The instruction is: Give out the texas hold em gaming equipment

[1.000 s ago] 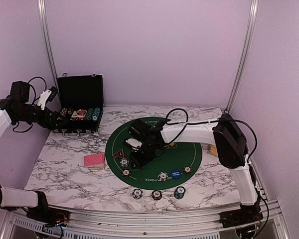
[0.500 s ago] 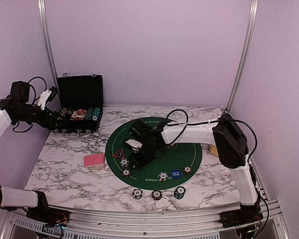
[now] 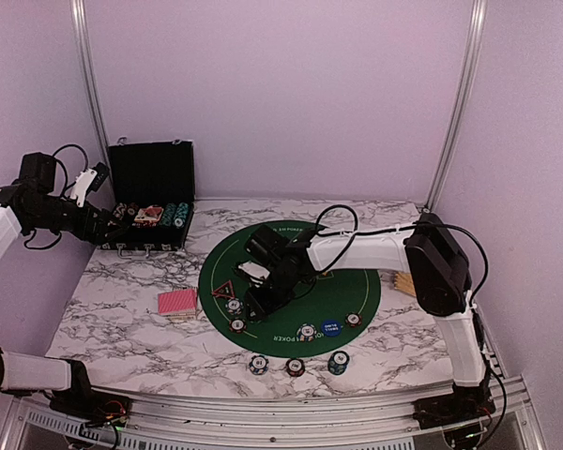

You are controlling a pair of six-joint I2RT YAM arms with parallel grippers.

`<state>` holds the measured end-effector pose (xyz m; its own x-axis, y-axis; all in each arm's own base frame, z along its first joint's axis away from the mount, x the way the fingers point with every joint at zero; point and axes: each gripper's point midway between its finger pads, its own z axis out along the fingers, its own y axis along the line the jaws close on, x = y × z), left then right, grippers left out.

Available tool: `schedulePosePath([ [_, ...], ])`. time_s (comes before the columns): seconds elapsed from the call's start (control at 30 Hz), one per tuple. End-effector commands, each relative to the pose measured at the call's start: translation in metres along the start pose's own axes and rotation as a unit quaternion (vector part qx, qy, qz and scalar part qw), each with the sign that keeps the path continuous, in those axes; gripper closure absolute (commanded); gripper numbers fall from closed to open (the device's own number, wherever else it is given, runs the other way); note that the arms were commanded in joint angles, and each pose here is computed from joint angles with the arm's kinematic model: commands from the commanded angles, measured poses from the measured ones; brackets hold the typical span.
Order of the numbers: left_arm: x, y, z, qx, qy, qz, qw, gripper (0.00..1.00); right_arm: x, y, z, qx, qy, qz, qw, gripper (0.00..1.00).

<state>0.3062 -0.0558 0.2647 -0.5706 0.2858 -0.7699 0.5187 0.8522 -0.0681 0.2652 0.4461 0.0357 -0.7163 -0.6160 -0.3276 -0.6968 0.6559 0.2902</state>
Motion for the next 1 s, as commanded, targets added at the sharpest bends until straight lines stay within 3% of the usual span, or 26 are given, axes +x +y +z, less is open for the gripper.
schedulePosePath([
  [0.0,0.002,-0.003,-0.005,0.0,0.0,0.002,1.0,0.01,-0.009,-0.002,-0.033,0.014,-0.023,0.005,1.0,0.47],
  [0.27,0.001,-0.003,-0.007,-0.003,-0.001,0.003,1.0,0.01,0.004,-0.016,-0.078,0.054,-0.039,0.011,0.998,0.35],
  [0.63,0.002,-0.004,-0.006,-0.002,-0.001,0.002,1.0,0.01,0.13,-0.044,-0.129,0.141,0.04,0.034,0.989,0.2],
  [0.97,0.002,-0.004,-0.005,0.003,0.0,-0.003,1.0,0.01,0.186,-0.031,-0.137,0.134,0.083,0.027,0.987,0.14],
])
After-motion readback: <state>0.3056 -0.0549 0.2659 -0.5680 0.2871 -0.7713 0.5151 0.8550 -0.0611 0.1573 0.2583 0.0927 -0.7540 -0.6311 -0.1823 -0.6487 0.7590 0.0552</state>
